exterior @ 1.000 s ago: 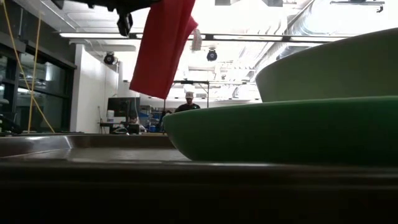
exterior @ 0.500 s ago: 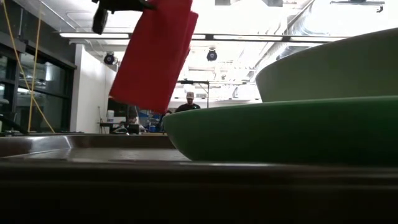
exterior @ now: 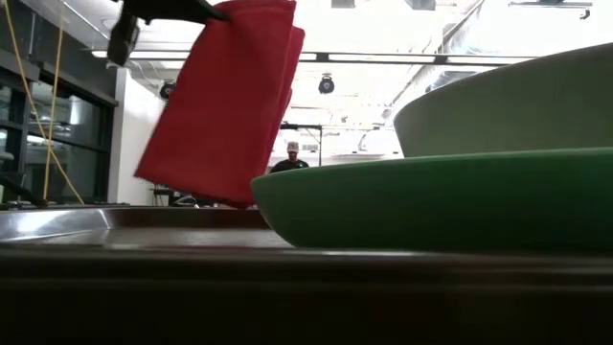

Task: Set up tray
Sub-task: Put the red napkin to the left of the green plate on the brown serving tray

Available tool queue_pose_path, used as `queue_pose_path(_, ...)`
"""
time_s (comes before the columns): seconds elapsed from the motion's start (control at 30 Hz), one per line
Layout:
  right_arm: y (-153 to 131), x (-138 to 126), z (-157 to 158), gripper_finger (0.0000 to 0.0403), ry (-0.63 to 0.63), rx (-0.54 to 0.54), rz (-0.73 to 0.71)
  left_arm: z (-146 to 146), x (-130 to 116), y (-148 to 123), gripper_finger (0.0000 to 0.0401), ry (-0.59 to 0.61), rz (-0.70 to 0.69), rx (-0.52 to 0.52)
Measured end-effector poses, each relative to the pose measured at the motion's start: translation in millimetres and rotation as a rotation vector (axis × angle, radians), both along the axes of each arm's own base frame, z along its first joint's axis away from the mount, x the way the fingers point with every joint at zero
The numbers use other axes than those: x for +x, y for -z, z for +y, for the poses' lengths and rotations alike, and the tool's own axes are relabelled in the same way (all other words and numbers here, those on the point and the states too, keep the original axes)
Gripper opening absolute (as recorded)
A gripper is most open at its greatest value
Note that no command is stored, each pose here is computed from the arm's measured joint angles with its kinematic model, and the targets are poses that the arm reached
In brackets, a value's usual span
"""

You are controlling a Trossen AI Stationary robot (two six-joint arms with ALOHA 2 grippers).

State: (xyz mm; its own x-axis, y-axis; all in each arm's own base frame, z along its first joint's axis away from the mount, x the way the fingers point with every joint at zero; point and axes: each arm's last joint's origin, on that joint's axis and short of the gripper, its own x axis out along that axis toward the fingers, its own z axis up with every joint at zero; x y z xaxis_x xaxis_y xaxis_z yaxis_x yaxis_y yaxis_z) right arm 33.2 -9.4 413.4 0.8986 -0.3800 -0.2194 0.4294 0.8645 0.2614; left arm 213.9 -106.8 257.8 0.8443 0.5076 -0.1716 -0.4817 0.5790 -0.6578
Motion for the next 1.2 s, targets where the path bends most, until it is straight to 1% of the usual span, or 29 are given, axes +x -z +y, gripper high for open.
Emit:
queue_pose_path(0.17,0.1,0.0,0.3,0.0,-0.01,0.016,-0.004,-16.3,-10.3,1.3,0.0011,-0.051,-0.056,-0.007)
queue_pose_path(0.27,0.1,0.1,0.5,0.0,-0.012,0.027,-0.009,-24.3,-16.4,-2.2,0.0011,-0.068,-0.077,0.01)
queue_pose_path(0.5,0.1,0.2,0.8,0.0,-0.019,0.051,-0.017,-45.8,-27.0,-23.3,0.0011,-0.113,-0.104,0.089)
queue_pose_path(0.63,0.0,0.4,1.0,0.0,-0.019,0.075,-0.027,-58.7,-31.2,-27.3,0.0011,-0.131,-0.114,0.114)
queue_pose_path(0.7,-0.4,0.5,1.2,0.0,-0.027,0.079,-0.03,-64.4,-32.0,-24.0,0.0011,-0.117,-0.113,0.117)
queue_pose_path(0.87,-0.3,0.7,1.6,0.0,-0.043,0.08,-0.028,-80.3,-28.3,-8.6,0.0011,-0.117,-0.17,0.045)
queue_pose_path(1.03,-0.3,1.0,2.4,0.0,-0.076,0.062,-0.017,-96.2,-15.8,6.8,0.0011,-0.141,-0.222,-0.018)
queue_pose_path(1.1,-0.3,1.1,2.9,0.0,-0.091,0.064,-0.016,-104.8,-8.4,9.4,0.0011,-0.153,-0.252,-0.057)
queue_pose_path(1.2,-0.1,1.3,3.8,0.0,-0.126,0.068,-0.011,-117.5,2.1,9.1,0.0011,-0.151,-0.253,-0.061)
